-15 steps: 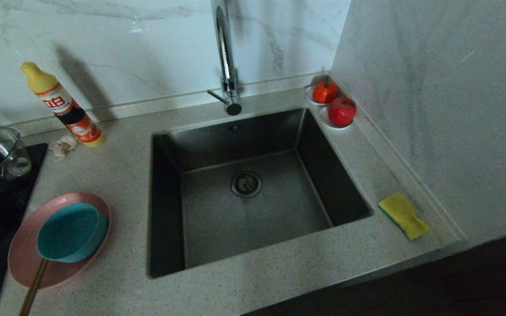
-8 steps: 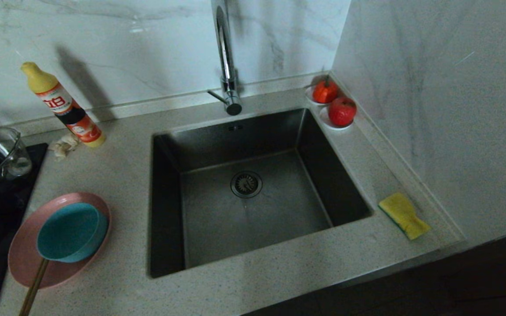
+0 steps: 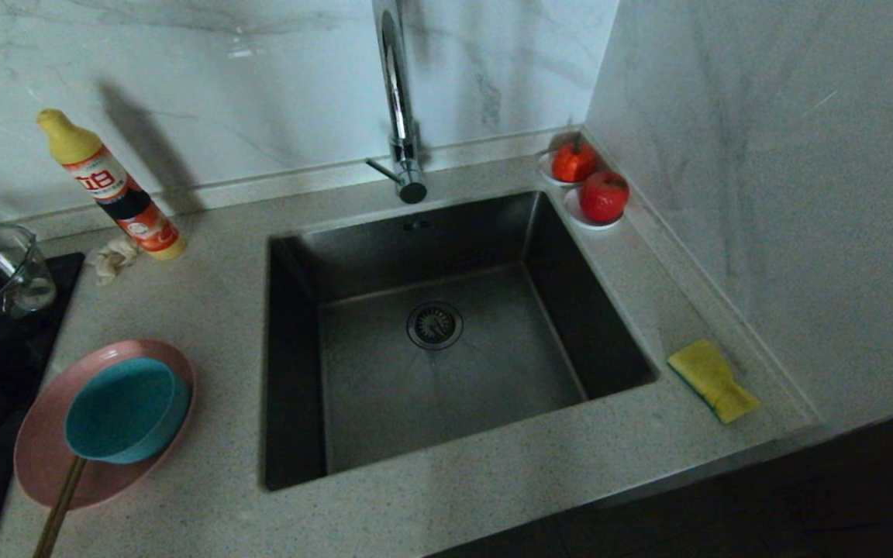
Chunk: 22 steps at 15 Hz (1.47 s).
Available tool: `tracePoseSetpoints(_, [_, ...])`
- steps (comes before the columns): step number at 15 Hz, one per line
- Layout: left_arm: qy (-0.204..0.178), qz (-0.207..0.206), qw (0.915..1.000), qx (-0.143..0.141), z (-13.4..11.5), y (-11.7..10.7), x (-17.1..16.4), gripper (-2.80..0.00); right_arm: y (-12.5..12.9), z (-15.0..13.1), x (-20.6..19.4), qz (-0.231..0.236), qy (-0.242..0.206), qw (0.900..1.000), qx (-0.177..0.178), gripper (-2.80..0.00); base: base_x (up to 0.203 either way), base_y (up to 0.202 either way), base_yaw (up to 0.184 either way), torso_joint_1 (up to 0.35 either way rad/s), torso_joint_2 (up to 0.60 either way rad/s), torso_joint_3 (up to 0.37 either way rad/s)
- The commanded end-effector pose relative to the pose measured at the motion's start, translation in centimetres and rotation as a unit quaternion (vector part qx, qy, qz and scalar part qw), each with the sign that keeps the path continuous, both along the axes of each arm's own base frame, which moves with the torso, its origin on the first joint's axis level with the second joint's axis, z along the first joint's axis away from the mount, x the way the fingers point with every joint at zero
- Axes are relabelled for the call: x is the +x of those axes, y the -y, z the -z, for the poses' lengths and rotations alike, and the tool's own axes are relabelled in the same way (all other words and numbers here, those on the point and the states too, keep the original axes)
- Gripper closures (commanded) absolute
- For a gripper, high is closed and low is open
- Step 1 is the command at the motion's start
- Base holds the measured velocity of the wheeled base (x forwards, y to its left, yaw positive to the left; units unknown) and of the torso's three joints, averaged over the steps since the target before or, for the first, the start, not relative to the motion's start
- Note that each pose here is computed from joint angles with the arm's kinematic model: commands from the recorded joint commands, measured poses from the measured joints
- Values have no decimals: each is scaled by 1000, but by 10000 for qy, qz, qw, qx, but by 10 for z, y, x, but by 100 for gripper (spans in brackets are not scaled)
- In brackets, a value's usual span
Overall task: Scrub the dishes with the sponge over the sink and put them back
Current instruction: Grab the dish soap
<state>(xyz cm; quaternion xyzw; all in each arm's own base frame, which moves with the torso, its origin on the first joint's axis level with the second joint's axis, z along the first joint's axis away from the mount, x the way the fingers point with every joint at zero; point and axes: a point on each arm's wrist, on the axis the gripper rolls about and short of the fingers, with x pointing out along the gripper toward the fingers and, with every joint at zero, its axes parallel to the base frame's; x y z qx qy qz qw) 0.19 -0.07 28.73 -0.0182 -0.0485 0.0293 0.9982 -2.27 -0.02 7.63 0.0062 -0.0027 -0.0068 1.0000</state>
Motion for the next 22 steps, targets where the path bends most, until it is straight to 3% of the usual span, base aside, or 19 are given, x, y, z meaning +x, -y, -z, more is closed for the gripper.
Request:
tracePoseSetpoints(1, [-1073,-253,9937,-218,-17,-16,88,0,0,0,0,1,4,10000,3,0,0,0,0,0,0,0])
tracePoseSetpoints(4, [-1924,-261,9802,-389,0,-41,166,0,0,0,0,1,4,10000,0,0,0,0,0,0,0,0])
tracePoseSetpoints(6, [-2063,-414,9767,-426,17,-59,206,0,0,0,0,1,4,10000,5,0,0,0,0,0,0,0])
tracePoseSetpoints(8, [-1483,-903,9841,-381,17,-78,230,0,0,0,0,1,4,10000,0,0,0,0,0,0,0,0])
tracePoseSetpoints(10, [-1063,-1291,9855,-285,24,-87,246,0,0,0,0,1,4,10000,0,0,0,0,0,0,0,0])
tracePoseSetpoints(15, [-455,-1540,9869,-172,51,-91,290,0,0,0,0,0,4,10000,7,0,0,0,0,0,0,0])
tracePoseSetpoints(20, [-562,-1626,9848,-248,77,-78,299,0,0,0,0,-7,4,10000,1,0,0,0,0,0,0,0])
tracePoseSetpoints(22, [-652,-1804,9803,-464,85,-73,303,0,0,0,0,1,4,10000,0,0,0,0,0,0,0,0])
